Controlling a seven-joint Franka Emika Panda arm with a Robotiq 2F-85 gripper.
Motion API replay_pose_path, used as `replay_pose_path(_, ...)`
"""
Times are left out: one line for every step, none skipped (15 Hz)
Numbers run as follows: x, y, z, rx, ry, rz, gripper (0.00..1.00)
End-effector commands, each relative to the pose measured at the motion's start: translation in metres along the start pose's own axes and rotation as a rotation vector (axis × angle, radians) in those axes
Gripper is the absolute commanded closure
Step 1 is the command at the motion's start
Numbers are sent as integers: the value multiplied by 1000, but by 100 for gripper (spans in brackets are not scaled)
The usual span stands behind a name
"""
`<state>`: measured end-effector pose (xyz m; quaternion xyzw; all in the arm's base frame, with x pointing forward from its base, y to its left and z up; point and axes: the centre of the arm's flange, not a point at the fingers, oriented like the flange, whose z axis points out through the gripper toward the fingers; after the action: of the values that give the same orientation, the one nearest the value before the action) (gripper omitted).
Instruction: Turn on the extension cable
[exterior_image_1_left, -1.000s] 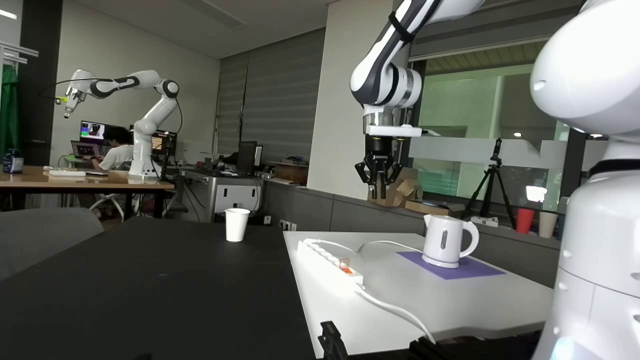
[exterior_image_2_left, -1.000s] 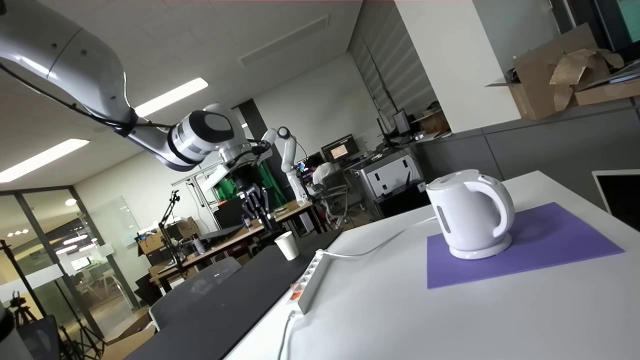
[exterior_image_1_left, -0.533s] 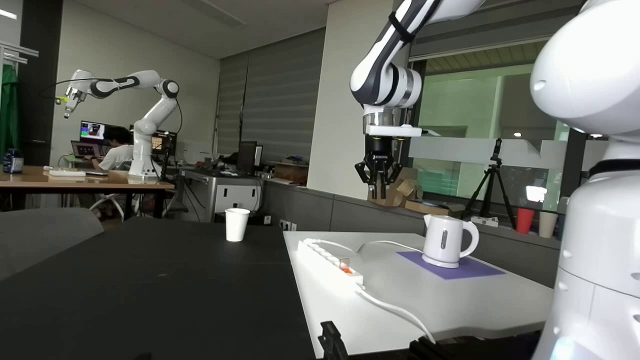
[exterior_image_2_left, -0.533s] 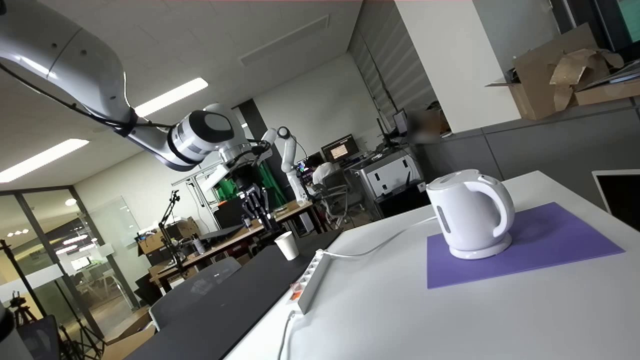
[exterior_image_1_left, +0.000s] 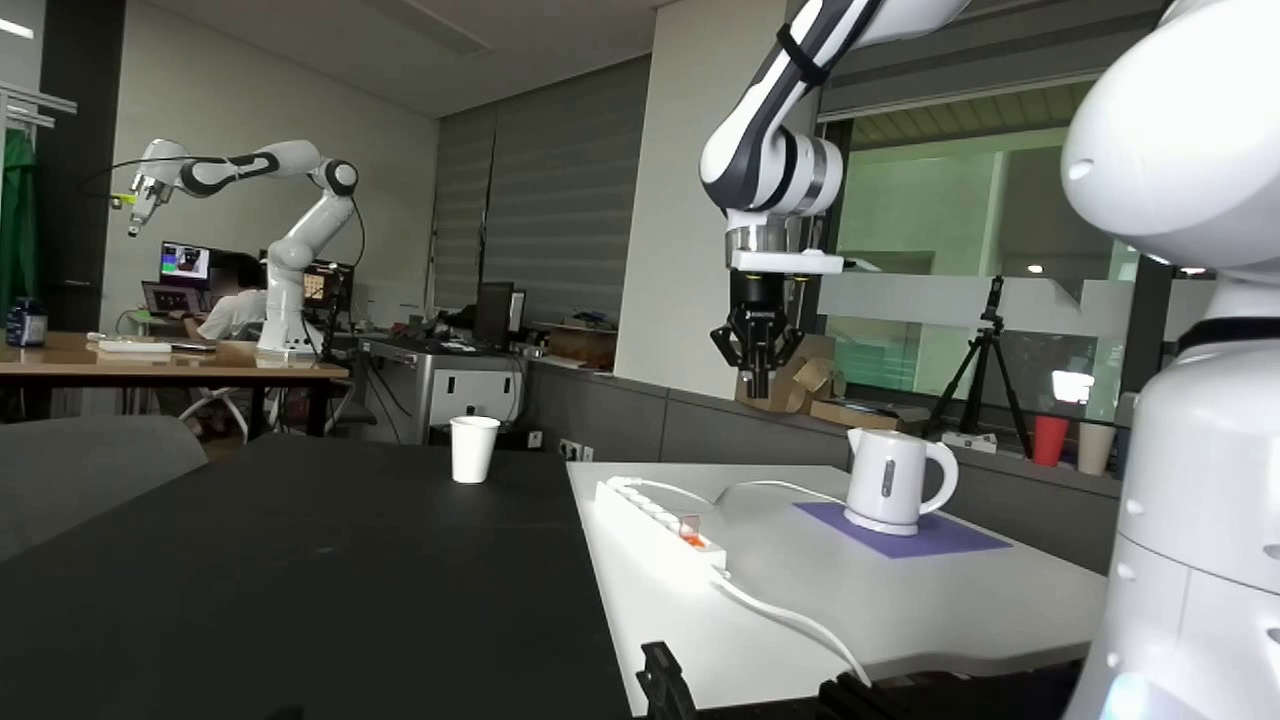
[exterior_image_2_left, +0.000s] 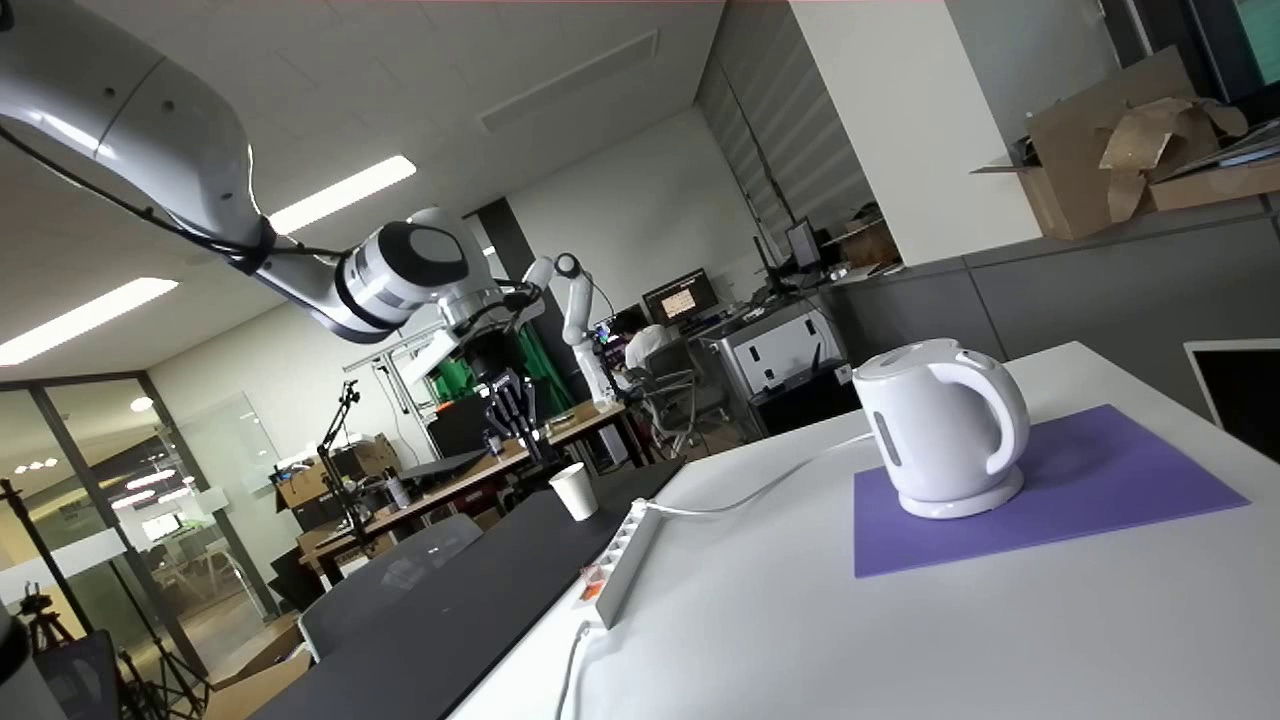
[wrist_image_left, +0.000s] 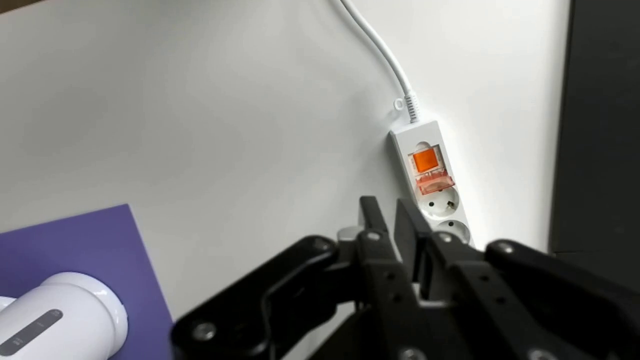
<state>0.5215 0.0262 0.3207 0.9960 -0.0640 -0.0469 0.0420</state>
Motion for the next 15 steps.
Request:
replay_pose_path(9,-1,4,19,-1,13,100)
replay_pose_path(11,-3,8,22,-5,13,100)
replay_pose_path(14,-6,13,22,-14,10,100)
replay_pose_path(16,-7,17,26,-18,9,100)
replay_pose_path(18,-9,23,43,-29,3,100)
replay_pose_path(20,-12,29,57,-28,-5,100)
replay_pose_path(22,-16,35,67,-17,-5,100)
replay_pose_path(23,-18,40,77,-6,-8,100)
replay_pose_path(24,-22,47,82,9,-15,100)
replay_pose_path(25,-26,54,87,14,-21,100)
replay_pose_path(26,-29,62,88,10,-27,100)
replay_pose_path(27,-33,72,78,-2,-39,100)
replay_pose_path(27,-37,81,76,-13,-49,100)
replay_pose_path(26,-40,91,73,-29,-61,100)
replay_pose_path(26,-45,102,61,-42,-78,100)
